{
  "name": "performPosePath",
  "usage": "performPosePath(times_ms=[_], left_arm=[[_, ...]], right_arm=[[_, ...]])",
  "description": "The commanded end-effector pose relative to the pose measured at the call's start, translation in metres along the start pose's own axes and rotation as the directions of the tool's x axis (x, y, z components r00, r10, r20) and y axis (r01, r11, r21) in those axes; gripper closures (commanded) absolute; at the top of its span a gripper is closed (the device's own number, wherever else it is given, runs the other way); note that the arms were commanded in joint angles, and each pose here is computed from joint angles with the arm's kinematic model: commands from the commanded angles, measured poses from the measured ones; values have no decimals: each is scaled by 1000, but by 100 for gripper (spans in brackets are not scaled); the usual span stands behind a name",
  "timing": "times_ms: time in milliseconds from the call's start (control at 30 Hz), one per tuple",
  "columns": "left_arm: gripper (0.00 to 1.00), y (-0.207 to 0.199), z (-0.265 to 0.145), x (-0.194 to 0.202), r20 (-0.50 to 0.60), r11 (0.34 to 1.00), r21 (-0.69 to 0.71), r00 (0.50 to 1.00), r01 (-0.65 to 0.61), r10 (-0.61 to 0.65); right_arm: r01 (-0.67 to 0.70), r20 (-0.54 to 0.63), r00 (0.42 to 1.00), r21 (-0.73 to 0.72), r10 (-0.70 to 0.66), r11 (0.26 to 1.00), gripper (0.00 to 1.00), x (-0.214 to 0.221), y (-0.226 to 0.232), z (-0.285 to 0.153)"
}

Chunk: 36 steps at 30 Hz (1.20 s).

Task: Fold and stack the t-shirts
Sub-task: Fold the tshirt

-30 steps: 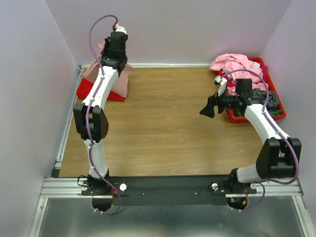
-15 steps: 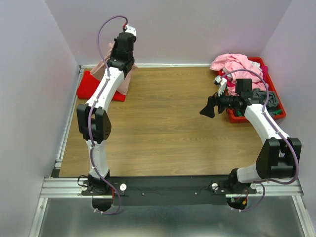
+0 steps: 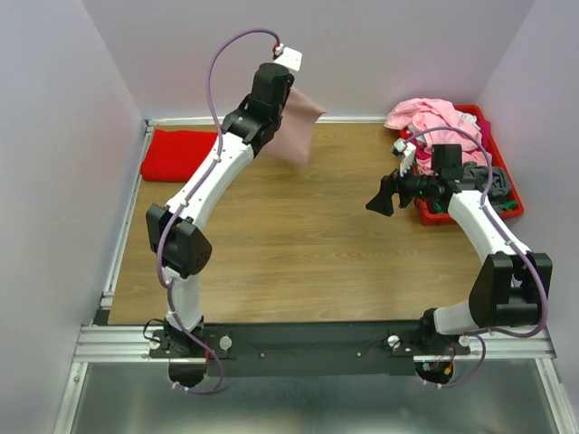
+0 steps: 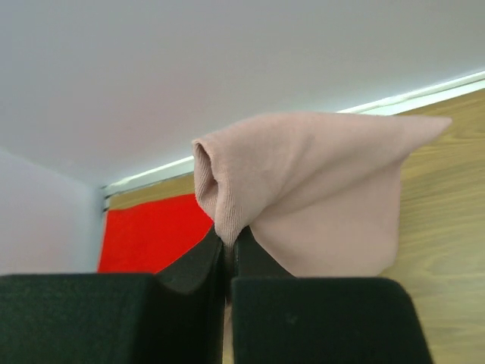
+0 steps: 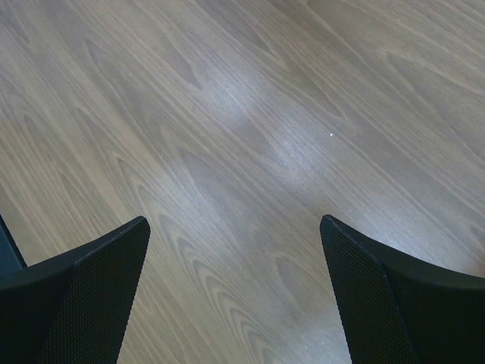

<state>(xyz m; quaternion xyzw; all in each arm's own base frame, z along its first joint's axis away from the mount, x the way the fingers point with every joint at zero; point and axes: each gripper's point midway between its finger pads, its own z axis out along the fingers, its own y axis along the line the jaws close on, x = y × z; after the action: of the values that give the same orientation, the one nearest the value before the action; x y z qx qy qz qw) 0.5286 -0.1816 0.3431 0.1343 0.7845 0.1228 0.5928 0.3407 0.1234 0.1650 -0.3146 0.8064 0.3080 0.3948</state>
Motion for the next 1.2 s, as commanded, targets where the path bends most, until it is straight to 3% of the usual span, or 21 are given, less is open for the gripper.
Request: performPosePath(times_ms=[0, 100, 200, 233, 300, 333, 367, 433, 467, 567, 800, 833, 1100, 1167], left_arm=[[100, -17, -47, -70, 147, 959, 202, 962, 198, -230], [100, -45, -65, -85, 143, 897, 368, 938, 245, -315], [100, -74, -79, -63, 58, 813, 494, 921, 308, -385], [100, -98, -74, -22, -26, 781, 526, 924, 337, -381], [100, -108, -94, -8, -41, 716, 592, 901, 370, -431], [100, -120, -103, 9, -107, 658, 629, 885, 413, -453], [100, -138, -103, 68, -216, 647, 616, 885, 450, -412], [100, -144, -123, 89, -270, 587, 642, 862, 493, -428], [100, -154, -130, 134, -368, 569, 610, 833, 552, -414], [100, -154, -161, 162, -441, 485, 599, 767, 638, -466], [100, -117, -166, 173, -413, 496, 490, 692, 717, -593], [100, -106, -163, 176, -406, 487, 457, 662, 744, -630], [100, -85, -159, 201, -427, 416, 406, 571, 814, -701], [100, -75, -156, 215, -440, 360, 357, 495, 862, -749]], right_arm=[[13, -1, 1000, 25, -13, 1000, 0, 0, -4, -4], [24, -12, 1000, 75, -24, 997, 0, 0, -11, -7], [30, -18, 999, 99, -29, 995, 0, 0, -15, -9], [17, -12, 1000, 131, -15, 991, 0, 1, -24, -17], [18, -11, 1000, 151, -17, 988, 0, 0, -28, -21], [18, -11, 1000, 156, -16, 988, 0, 1, -29, -22], [29, -14, 1000, 155, -27, 987, 0, 2, -30, -22], [33, -17, 999, 119, -31, 992, 0, 5, -23, -21], [31, -19, 999, 99, -29, 995, 0, 7, -20, -19], [9, -41, 999, -33, -11, 999, 0, 16, -1, -14], [-57, -65, 997, -205, 44, 977, 0, 28, 24, 6], [-59, -87, 995, -230, 40, 971, 0, 33, 30, 14], [-66, -147, 989, -258, 28, 964, 0, 45, 35, 32], [-69, -152, 988, -258, 30, 964, 0, 46, 35, 32]])
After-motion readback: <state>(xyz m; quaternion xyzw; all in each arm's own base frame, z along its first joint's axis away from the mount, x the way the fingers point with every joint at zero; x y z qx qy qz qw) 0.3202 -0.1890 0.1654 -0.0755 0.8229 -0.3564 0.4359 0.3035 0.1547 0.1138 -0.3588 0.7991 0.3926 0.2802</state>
